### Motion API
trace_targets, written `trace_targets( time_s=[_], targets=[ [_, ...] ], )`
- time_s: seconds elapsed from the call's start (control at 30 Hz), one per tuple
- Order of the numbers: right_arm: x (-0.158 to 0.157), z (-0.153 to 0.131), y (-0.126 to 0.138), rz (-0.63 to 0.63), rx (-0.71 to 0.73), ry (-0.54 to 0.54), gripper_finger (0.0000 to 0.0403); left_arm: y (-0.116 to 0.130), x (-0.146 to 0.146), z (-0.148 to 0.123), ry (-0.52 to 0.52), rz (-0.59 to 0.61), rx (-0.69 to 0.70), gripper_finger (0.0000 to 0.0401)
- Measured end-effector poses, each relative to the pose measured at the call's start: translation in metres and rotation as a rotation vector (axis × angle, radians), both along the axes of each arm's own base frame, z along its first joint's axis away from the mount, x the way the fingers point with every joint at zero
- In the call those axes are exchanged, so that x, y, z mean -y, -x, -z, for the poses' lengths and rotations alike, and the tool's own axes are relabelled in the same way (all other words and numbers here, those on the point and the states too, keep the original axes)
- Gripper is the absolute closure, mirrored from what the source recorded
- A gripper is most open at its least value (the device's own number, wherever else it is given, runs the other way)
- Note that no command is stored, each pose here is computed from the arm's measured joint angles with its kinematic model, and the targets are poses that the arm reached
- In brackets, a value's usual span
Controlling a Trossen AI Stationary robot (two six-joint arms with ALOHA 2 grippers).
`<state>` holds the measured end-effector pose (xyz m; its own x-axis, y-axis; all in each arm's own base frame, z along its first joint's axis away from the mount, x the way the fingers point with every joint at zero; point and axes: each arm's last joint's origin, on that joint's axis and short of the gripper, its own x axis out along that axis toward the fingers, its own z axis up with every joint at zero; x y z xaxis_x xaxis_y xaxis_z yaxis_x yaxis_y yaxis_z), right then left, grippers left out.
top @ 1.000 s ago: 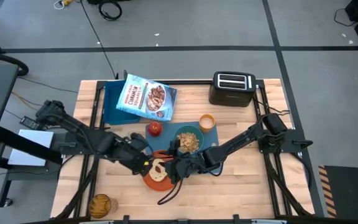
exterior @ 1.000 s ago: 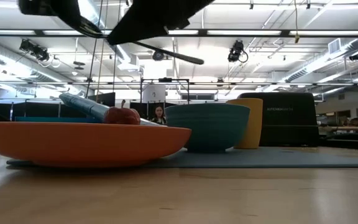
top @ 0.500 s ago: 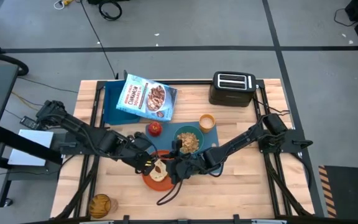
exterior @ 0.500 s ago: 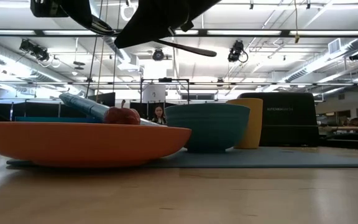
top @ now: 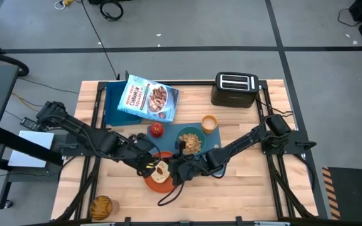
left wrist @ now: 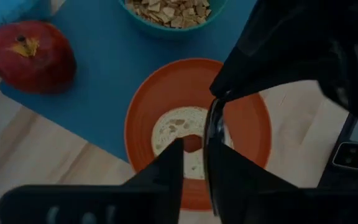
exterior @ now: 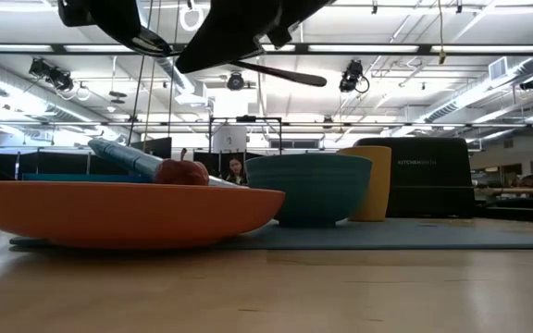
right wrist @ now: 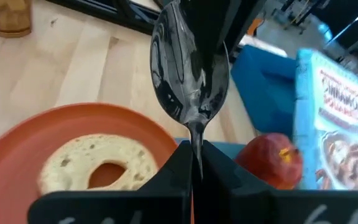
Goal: Arrange a breakfast setting
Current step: Put the black spoon on the blue table mat to the bottom right of the green bowl
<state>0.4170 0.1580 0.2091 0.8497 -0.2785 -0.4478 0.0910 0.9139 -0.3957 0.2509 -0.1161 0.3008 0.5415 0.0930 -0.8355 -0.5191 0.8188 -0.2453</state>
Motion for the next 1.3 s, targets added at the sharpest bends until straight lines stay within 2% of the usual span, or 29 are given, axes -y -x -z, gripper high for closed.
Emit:
trace_targets(
  time_s=[0.13,0.2,0.3,0.43,0.57,0.7,0.83,0.97,1.07,1.23,1.3],
  targets=[
    [-0.003,-0.009,0.013,0.050,-0.031,-0.102,0.0383,0.009,-0.005,-0.012,-0.038,0.030,-0.011,0.0279],
    [-0.006,-0.015,0.028,0.095,-0.086,-0.192,0.0383,0.023,-0.013,-0.021,-0.105,0.024,-0.030,0.0258],
    [-0.016,-0.025,0.055,0.203,-0.158,-0.364,0.0383,0.044,-0.018,-0.040,-0.207,-0.011,0.079,0.0237],
    [-0.029,-0.031,0.093,0.420,-0.212,-0.526,0.0383,0.067,-0.019,-0.059,-0.379,-0.031,0.230,0.0234],
    [-0.043,-0.027,0.128,0.684,-0.239,-0.667,0.0383,0.079,-0.014,-0.067,-0.497,-0.052,0.326,0.0239],
    [-0.051,-0.009,0.153,0.933,-0.251,-0.787,0.0383,0.081,-0.004,-0.065,-0.549,-0.036,0.353,0.0241],
    [-0.050,0.015,0.171,1.137,-0.175,-0.880,0.0383,0.079,0.005,-0.060,-0.564,-0.002,0.342,0.0241],
    [-0.036,0.037,0.178,1.305,-0.080,-0.919,0.0379,0.076,0.013,-0.054,-0.585,0.031,0.325,0.0241],
    [-0.017,0.050,0.171,1.375,-0.037,-0.929,0.0379,0.074,0.016,-0.051,-0.619,0.062,0.302,0.0241],
    [0.011,0.064,0.150,1.375,0.114,-1.004,0.0383,0.070,0.020,-0.047,-0.639,0.078,0.285,0.0241],
    [0.022,0.069,0.146,1.395,0.128,-1.007,0.0380,0.069,0.021,-0.046,-0.643,0.082,0.280,0.0241]
  ],
)
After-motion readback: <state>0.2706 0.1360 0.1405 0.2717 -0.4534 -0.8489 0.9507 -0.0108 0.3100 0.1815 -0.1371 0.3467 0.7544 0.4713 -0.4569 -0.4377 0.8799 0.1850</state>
